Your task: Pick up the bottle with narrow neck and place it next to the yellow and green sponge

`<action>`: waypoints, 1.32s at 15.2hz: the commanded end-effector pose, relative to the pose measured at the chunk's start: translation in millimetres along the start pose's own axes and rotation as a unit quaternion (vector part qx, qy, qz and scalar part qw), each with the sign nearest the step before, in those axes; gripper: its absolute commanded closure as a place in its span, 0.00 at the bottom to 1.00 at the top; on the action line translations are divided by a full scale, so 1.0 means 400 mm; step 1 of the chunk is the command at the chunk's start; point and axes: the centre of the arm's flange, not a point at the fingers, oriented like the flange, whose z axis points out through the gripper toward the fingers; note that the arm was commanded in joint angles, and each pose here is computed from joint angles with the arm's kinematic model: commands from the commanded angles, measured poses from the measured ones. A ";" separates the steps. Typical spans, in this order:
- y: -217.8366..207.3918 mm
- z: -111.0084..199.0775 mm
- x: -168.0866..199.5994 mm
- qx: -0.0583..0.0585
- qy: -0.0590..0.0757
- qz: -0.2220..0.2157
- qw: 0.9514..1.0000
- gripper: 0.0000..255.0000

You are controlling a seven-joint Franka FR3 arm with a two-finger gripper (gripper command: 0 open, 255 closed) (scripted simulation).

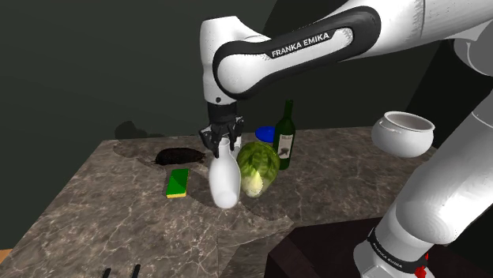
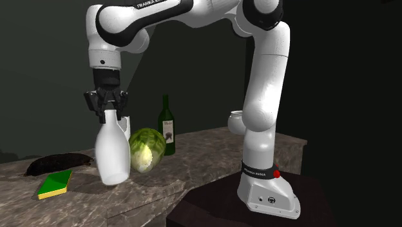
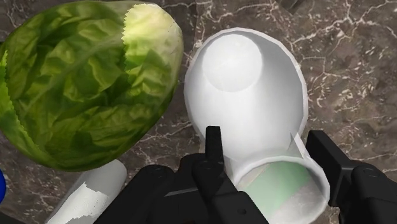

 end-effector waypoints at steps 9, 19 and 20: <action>0.001 0.050 0.001 0.000 0.001 0.000 1.000 1.00; 0.001 -0.049 0.000 0.000 0.001 0.000 1.000 0.00; 0.001 -0.075 0.000 0.000 0.001 0.000 1.000 0.00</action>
